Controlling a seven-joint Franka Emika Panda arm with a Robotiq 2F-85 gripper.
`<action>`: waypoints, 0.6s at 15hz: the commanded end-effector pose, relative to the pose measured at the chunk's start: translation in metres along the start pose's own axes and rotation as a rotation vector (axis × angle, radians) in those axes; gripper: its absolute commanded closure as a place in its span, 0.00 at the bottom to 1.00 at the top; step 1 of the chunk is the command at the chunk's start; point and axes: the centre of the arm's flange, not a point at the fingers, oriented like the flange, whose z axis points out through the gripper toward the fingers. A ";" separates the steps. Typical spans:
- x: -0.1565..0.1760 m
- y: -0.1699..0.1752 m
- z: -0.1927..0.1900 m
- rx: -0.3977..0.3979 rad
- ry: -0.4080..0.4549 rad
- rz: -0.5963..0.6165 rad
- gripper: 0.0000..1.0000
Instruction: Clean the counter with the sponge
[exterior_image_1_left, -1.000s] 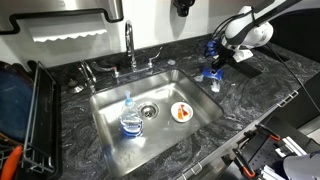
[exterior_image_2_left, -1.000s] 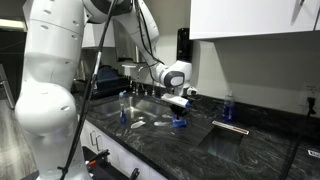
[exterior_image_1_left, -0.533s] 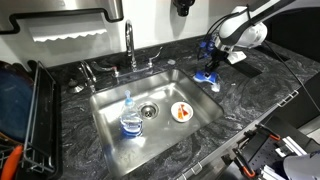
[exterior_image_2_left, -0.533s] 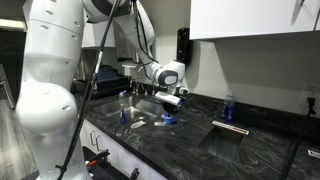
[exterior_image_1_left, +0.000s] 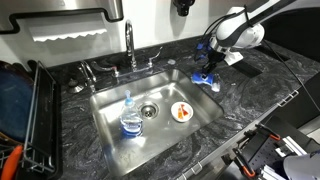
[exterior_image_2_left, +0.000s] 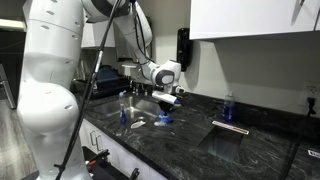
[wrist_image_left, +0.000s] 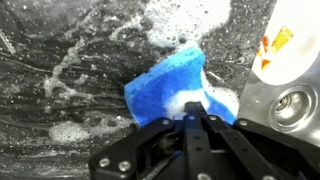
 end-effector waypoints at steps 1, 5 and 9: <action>-0.017 -0.006 0.024 -0.084 -0.089 0.004 1.00; -0.023 -0.002 0.030 -0.179 -0.137 0.016 1.00; -0.038 0.013 0.030 -0.223 -0.160 0.036 1.00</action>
